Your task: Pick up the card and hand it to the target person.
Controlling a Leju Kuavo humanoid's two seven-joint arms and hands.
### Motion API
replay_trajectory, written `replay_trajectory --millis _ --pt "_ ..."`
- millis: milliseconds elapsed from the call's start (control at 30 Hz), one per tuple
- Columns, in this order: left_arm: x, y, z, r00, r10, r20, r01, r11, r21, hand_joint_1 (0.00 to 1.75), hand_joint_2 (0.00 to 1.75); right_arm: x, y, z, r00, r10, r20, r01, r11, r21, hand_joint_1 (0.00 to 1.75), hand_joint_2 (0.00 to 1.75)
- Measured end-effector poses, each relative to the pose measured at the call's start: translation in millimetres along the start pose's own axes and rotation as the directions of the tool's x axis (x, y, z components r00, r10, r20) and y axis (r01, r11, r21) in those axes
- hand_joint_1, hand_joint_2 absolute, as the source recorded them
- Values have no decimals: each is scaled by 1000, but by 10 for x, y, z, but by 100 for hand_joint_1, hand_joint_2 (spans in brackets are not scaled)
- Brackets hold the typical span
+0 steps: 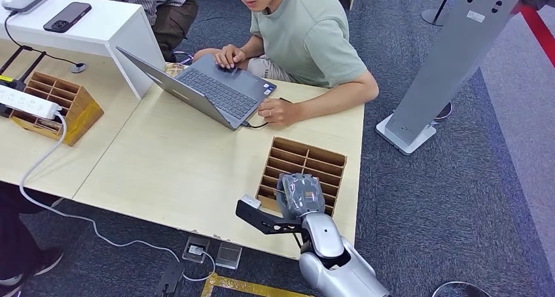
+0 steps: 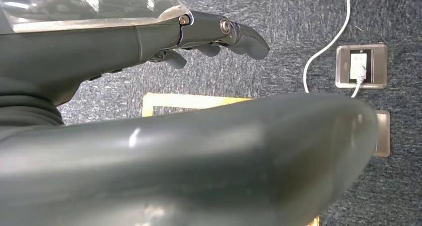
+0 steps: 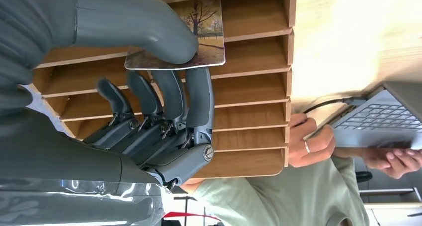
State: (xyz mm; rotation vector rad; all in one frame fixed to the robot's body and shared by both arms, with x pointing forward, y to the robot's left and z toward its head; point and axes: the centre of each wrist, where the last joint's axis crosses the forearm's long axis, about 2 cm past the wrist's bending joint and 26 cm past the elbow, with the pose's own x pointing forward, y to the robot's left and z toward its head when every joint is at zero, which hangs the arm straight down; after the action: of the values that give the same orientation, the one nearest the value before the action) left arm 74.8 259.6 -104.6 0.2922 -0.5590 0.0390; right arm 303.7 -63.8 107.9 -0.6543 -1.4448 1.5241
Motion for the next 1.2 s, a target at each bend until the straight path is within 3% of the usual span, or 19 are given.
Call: replay_trajectory --millis 367,667,967,1200 --pt "-2 -1 1 1000 2 2 -2 1000 -6 0 0 -15 -217 26 998 -54 6 55 997 -49 142 175" --pt "-8 2 3 1000 12 -6 -12 1000 9 0 0 -18 -612 110 990 -123 74 133 980 -147 142 175" --pt "-9 2 3 1000 14 -4 -14 1000 10 0 0 -54 -967 215 974 -167 155 205 939 -276 141 175" --pt "-8 -1 4 1000 12 5 -12 1000 5 0 0 -149 -1239 169 978 -119 174 184 882 -434 140 175"
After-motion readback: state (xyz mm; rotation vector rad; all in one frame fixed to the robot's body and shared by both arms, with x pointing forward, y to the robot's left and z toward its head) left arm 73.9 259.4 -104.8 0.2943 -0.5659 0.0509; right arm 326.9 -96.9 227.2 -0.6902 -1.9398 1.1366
